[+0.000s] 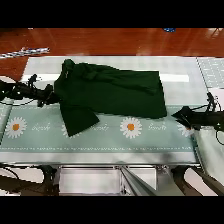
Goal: Fold the shirts.
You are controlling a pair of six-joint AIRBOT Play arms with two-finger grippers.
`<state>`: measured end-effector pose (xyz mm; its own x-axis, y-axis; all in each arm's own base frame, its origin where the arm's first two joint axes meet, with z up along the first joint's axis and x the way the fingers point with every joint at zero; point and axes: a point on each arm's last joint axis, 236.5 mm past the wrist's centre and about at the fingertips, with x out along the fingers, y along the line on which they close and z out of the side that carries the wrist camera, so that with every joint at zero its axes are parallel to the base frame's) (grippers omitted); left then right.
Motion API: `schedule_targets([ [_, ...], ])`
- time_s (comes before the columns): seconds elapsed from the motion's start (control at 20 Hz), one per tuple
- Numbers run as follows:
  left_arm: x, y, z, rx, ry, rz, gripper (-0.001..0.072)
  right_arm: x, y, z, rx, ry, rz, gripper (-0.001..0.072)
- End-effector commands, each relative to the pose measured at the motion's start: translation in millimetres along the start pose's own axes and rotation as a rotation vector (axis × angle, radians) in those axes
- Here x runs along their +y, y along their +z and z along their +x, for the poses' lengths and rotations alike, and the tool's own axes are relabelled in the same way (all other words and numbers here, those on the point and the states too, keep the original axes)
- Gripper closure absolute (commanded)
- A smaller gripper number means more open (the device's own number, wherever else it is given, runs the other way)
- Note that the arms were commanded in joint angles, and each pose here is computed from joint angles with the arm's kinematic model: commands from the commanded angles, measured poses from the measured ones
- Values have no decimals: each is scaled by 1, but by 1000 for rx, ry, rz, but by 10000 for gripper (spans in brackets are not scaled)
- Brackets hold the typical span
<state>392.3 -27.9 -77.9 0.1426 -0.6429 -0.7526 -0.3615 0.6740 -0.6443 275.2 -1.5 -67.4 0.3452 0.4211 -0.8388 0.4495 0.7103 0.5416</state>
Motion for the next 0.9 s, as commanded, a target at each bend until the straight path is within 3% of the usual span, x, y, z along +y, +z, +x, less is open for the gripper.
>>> schedule_targets([
  [0.0, -16, 1, -12, 15, -15, 49, 690, -12, -21, 9, 53, -8, 59, 302],
  [0.45, -25, 4, -12, 13, -14, 75, 690, 18, 10, 47, 59, 213, 183, 303],
  [0.7, -27, 3, -11, 17, -14, 79, 690, 61, 9, 83, 158, 198, 36, 311],
  [0.75, -28, 3, -11, 19, -15, 79, 690, 74, 7, 90, 181, 201, -11, 417],
  [0.8, -31, -1, -12, 34, -26, 82, 690, 86, 3, 94, 206, 207, -70, 615],
  [0.85, -37, -8, -17, 65, -39, 123, 690, 102, -3, 93, 225, 231, -154, 687],
])
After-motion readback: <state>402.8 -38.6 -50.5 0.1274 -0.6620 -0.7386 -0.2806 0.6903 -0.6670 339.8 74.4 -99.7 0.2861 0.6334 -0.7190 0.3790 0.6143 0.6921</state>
